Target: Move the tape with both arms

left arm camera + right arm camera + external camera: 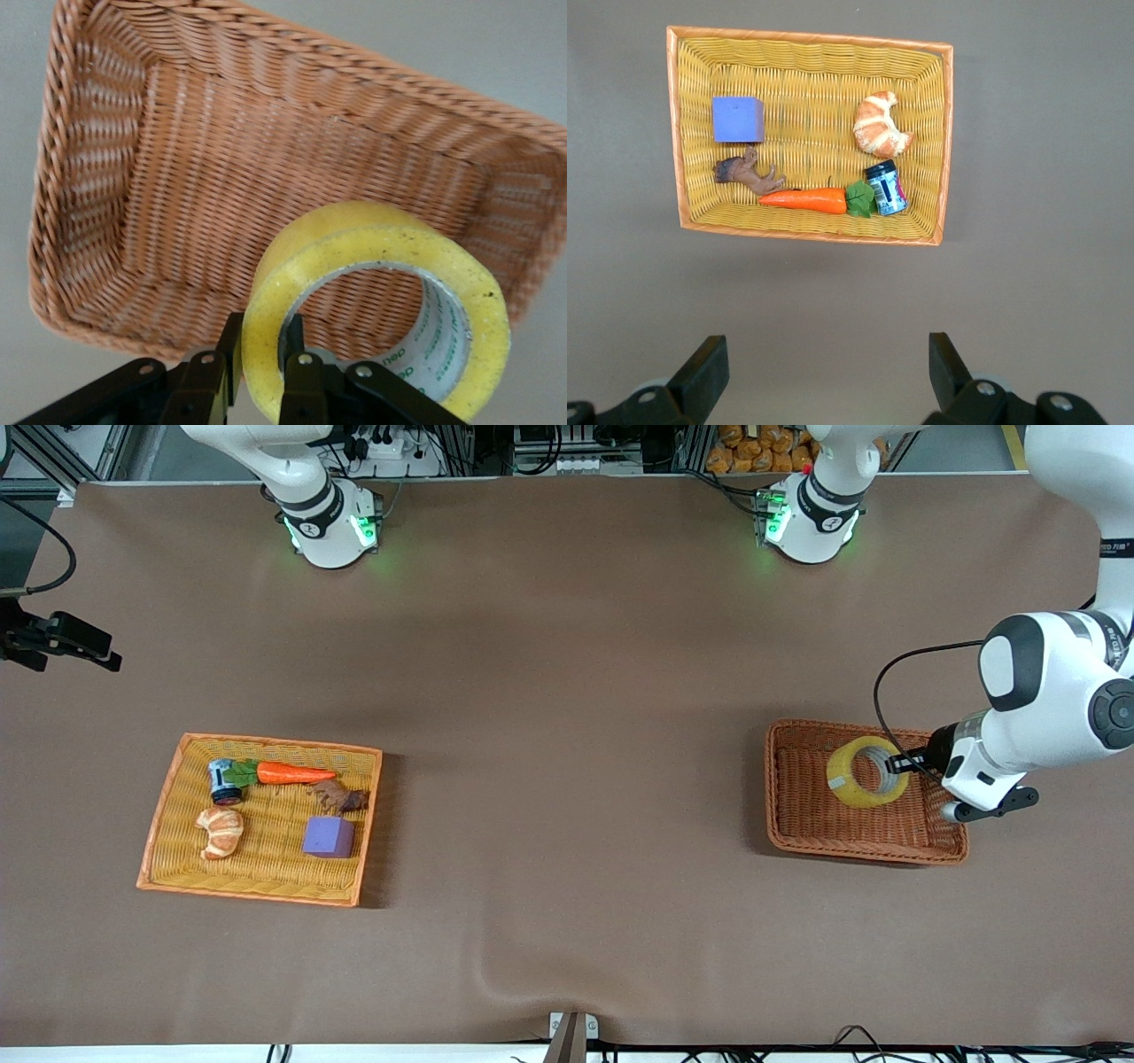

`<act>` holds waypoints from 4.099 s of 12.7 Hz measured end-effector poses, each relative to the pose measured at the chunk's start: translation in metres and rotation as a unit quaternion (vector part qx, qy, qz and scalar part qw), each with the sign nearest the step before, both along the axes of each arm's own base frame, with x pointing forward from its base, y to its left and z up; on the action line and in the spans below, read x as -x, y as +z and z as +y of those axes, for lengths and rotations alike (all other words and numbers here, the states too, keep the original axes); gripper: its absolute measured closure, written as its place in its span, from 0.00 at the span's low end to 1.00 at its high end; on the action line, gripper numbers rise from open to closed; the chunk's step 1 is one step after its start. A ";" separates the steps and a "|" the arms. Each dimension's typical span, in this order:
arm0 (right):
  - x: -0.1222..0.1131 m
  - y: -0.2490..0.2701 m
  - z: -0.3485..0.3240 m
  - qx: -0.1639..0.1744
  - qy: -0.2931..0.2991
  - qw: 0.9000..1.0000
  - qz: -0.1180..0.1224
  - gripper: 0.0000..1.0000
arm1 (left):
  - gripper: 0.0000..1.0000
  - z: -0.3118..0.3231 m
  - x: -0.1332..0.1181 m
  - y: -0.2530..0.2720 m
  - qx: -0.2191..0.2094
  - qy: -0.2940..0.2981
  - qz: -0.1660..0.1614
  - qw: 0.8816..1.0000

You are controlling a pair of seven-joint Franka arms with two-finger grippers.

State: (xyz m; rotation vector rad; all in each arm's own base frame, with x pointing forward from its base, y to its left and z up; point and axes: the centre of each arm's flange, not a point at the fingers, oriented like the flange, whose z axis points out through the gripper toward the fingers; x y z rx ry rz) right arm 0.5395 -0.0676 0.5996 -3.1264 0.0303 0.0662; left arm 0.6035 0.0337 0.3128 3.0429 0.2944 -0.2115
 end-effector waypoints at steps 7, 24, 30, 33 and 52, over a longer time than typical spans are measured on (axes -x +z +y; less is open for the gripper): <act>-0.002 -0.001 0.007 -0.001 0.006 1.000 0.001 0.00 | 0.78 0.032 0.001 -0.072 0.016 -0.034 -0.007 0.999; -0.004 0.006 0.015 -0.003 -0.005 1.000 -0.006 0.00 | 0.00 -0.028 -0.009 0.216 -0.020 -0.055 -0.075 0.995; -0.005 0.006 0.018 -0.004 -0.004 1.000 -0.005 0.00 | 0.00 -0.060 0.008 0.299 -0.069 -0.097 -0.084 0.989; -0.004 0.006 0.019 -0.004 -0.003 1.000 -0.004 0.00 | 0.00 -0.060 0.011 0.305 -0.069 -0.097 -0.077 0.990; -0.004 0.009 0.019 -0.004 -0.004 1.000 -0.004 0.00 | 0.00 -0.071 0.078 0.371 -0.064 -0.094 -0.060 0.992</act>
